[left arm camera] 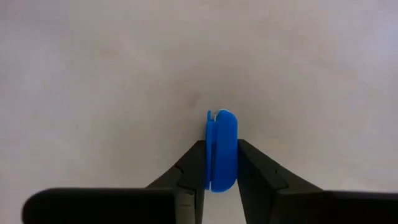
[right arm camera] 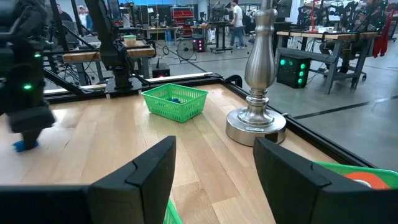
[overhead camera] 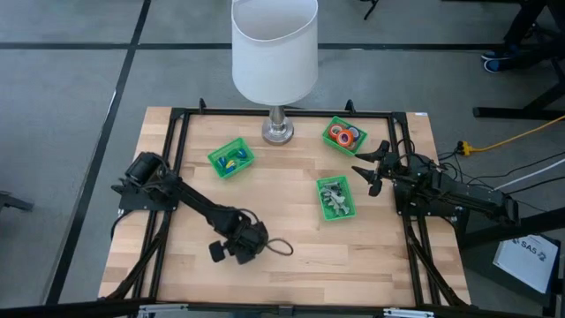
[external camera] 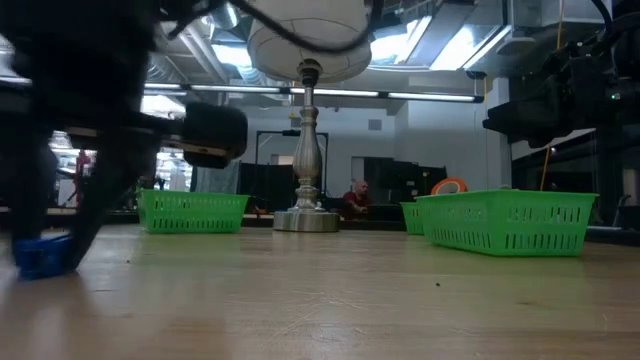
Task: Pick and place Stapler, Stapler remover, tape
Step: Put the blue stapler into the left green bin
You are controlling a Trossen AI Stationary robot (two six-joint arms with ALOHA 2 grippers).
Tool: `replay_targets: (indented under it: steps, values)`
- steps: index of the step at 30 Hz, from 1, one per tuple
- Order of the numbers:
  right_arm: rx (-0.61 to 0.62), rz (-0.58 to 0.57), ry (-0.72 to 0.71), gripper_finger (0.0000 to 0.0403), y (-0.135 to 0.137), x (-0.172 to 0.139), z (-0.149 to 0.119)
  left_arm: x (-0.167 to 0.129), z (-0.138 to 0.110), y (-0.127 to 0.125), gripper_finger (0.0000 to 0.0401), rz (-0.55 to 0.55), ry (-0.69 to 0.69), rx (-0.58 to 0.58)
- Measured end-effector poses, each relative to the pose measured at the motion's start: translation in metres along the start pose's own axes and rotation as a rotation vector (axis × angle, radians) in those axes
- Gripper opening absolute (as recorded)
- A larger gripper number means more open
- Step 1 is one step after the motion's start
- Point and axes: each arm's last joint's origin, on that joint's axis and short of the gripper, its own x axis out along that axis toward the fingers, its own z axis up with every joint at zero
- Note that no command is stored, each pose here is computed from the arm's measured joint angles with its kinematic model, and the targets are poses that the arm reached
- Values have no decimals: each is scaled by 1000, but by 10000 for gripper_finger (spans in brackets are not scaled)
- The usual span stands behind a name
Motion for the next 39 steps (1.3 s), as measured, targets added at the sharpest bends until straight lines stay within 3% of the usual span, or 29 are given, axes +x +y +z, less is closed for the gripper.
replay_targets:
  steps: [6, 11, 20, 24, 31, 35, 39]
  values:
    - [0, 0, -1, 220, 0, 0, 0, -32, -23, 22, 62, 88, 15, -175]
    - [0, 0, 0, 220, 0, 0, 0, -82, -45, 38, 62, 219, -103, -317]
    - [0, 0, 0, 220, 0, 0, 0, -161, -115, 19, 62, 700, -383, -595]
    - [0, 0, -1, 220, 0, 0, 0, -183, -150, 9, 62, 884, -498, -769]
    - [0, 0, 0, 220, 0, 0, 0, -172, -205, 0, 63, 959, -515, -1081]
    - [0, 1, -1, 220, 0, 0, 0, -153, -220, -1, 63, 913, -505, -1201]
    - [0, 1, -1, 220, 0, 0, 0, -139, -232, -5, 64, 947, -436, -1306]
